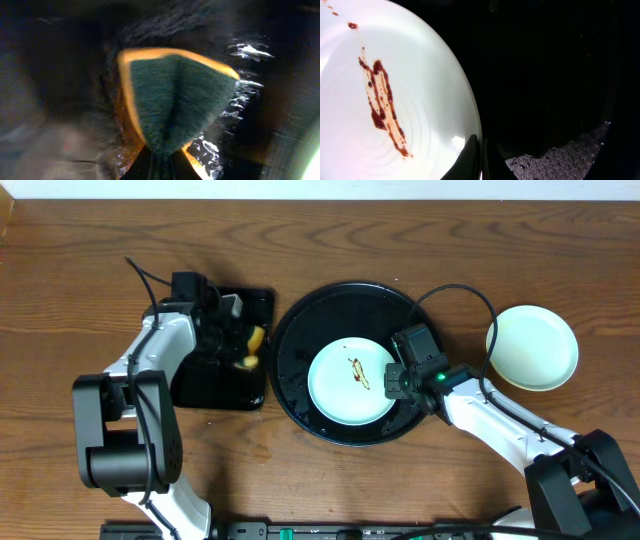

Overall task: Clean dirty plates on tray and stack at the side
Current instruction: 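Lift the sponge from the black tray with the left gripper toward the plate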

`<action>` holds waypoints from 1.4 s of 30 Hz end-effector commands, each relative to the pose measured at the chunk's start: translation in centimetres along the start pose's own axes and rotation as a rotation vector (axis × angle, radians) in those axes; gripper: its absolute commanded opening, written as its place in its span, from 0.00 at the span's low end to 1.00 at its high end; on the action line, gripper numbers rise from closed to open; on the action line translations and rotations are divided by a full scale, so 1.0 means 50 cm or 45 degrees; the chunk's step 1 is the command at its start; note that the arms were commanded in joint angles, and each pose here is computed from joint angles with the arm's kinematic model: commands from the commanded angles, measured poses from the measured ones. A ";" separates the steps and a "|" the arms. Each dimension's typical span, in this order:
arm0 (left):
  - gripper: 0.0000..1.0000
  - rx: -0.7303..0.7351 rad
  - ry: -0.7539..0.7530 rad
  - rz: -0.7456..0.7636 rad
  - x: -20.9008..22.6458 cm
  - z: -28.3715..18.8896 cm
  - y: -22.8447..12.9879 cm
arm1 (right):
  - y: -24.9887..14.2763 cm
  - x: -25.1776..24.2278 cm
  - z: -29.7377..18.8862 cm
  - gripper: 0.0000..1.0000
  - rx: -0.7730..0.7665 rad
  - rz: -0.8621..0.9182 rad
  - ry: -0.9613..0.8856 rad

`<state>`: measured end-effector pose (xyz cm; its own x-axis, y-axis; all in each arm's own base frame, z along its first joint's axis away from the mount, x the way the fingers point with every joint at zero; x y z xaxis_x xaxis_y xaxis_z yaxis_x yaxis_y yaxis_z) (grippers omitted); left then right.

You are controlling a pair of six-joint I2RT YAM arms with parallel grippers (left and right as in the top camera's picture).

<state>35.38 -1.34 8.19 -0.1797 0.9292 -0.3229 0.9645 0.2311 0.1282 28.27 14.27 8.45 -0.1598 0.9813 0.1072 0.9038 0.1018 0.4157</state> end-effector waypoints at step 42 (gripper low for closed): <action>0.07 -0.353 0.104 -0.079 -0.018 -0.163 0.027 | -0.027 -0.010 0.070 0.01 0.097 -0.109 -0.038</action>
<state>35.27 0.24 14.55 -0.2778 0.9224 -0.2682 0.8838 0.3548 0.3049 29.48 14.75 6.75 -0.2198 0.9732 0.0680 0.8890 0.1711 0.4248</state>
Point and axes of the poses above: each gripper's point midway between its finger pads, its own z axis out along the fingers, its own x axis along the line the jaws close on, y = z × x, the point moved 7 cm from there along -z, back along the fingers, and after that the axes turned 8 degrees about -z, right-handed, at the moved point
